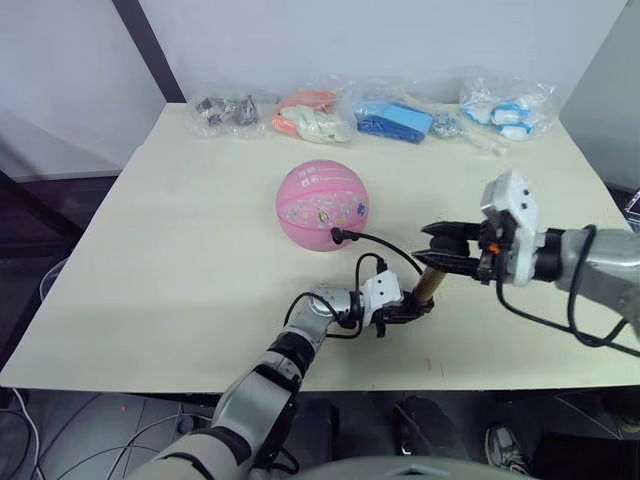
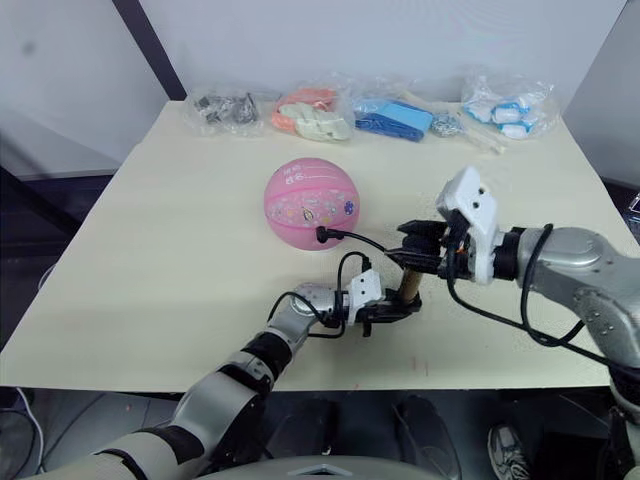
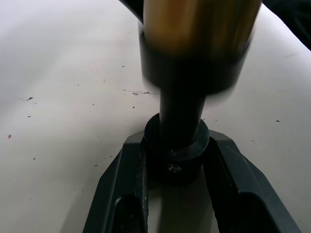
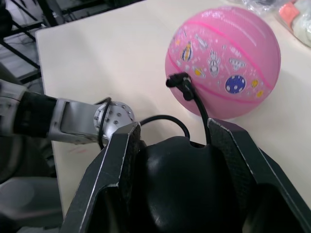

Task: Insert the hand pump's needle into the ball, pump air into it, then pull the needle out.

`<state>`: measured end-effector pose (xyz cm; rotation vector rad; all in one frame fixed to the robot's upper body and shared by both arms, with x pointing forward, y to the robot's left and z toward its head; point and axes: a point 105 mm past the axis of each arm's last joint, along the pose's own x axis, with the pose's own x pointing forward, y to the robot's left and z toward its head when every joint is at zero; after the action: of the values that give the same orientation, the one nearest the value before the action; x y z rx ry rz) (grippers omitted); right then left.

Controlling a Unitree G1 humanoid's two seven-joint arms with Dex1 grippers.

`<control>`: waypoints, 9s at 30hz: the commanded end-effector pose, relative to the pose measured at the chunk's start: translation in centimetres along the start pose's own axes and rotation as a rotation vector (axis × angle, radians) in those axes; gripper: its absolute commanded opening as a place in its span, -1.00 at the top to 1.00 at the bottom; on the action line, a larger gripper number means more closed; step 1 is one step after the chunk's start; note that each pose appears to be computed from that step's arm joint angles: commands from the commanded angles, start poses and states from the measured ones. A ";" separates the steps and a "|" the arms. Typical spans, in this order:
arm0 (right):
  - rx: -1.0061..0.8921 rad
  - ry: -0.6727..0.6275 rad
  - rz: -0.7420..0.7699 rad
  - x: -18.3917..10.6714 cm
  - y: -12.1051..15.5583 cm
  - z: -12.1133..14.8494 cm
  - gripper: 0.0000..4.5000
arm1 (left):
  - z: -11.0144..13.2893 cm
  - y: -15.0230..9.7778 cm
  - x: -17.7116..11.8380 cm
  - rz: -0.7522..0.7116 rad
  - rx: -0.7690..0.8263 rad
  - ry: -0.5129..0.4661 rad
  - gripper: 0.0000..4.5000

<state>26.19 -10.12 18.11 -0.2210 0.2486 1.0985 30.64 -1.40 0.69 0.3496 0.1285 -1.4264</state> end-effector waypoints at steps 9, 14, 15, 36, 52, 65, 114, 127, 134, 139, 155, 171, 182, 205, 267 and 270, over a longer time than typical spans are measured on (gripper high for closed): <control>0.026 0.084 0.038 0.6 0.1 -2.3 0.23 | -1.9 -0.9 -0.4 -0.006 -0.073 0.044 0.50; -0.023 0.019 0.110 -1.5 0.3 2.3 0.23 | -2.1 -1.0 -0.4 -0.007 -0.083 0.046 0.50; -0.028 0.011 0.123 -2.0 0.3 3.2 0.23 | -2.1 -1.0 -0.4 -0.009 -0.084 0.046 0.50; -0.087 -0.066 0.175 -8.3 -0.6 14.5 0.23 | -2.2 -1.4 -0.3 -0.019 -0.081 0.049 0.50; -0.070 0.027 0.208 -3.3 0.5 7.3 0.23 | -2.2 -1.1 -0.4 -0.009 -0.073 0.056 0.50; 0.004 0.111 0.190 1.1 1.3 -0.6 0.23 | -2.3 -1.2 -0.5 -0.003 -0.072 0.053 0.50; -0.030 0.065 0.155 -0.2 -0.4 5.3 0.23 | -3.1 -1.4 -1.6 0.008 -0.086 0.069 0.50; 0.003 0.129 0.123 3.6 0.2 -2.1 0.23 | -3.0 -1.6 -1.5 0.000 -0.090 0.063 0.50; -0.071 0.083 0.127 2.9 0.1 -0.3 0.23 | -2.8 -1.5 -1.7 0.004 -0.093 0.061 0.50; -0.049 0.009 0.145 0.8 -0.3 3.6 0.23 | -2.8 -1.5 -1.8 0.004 -0.090 0.062 0.50; -0.053 -0.041 0.206 -5.8 0.2 13.3 0.23 | -3.0 -1.5 -1.7 0.004 -0.097 0.063 0.50; -0.013 0.024 0.150 -0.3 0.6 4.0 0.23 | -3.0 -1.6 -1.7 0.005 -0.096 0.063 0.50; 0.010 0.036 0.166 3.2 2.0 -1.7 0.23 | -2.9 -1.7 -1.6 -0.004 -0.093 0.059 0.50; -0.178 -0.181 0.247 -3.7 1.4 9.9 0.23 | -3.1 -1.6 -1.5 -0.004 -0.105 0.066 0.50; -0.060 -0.127 0.164 -2.7 -0.2 5.7 0.23 | -2.7 -1.8 -1.2 -0.024 -0.087 0.060 0.50; -0.071 -0.152 0.172 -3.5 -0.2 7.5 0.23 | -2.6 -1.9 -1.2 -0.026 -0.086 0.059 0.50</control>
<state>26.23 -10.75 23.69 -0.1590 0.1872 1.2754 29.85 -0.54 0.45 0.3312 0.1368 -1.4331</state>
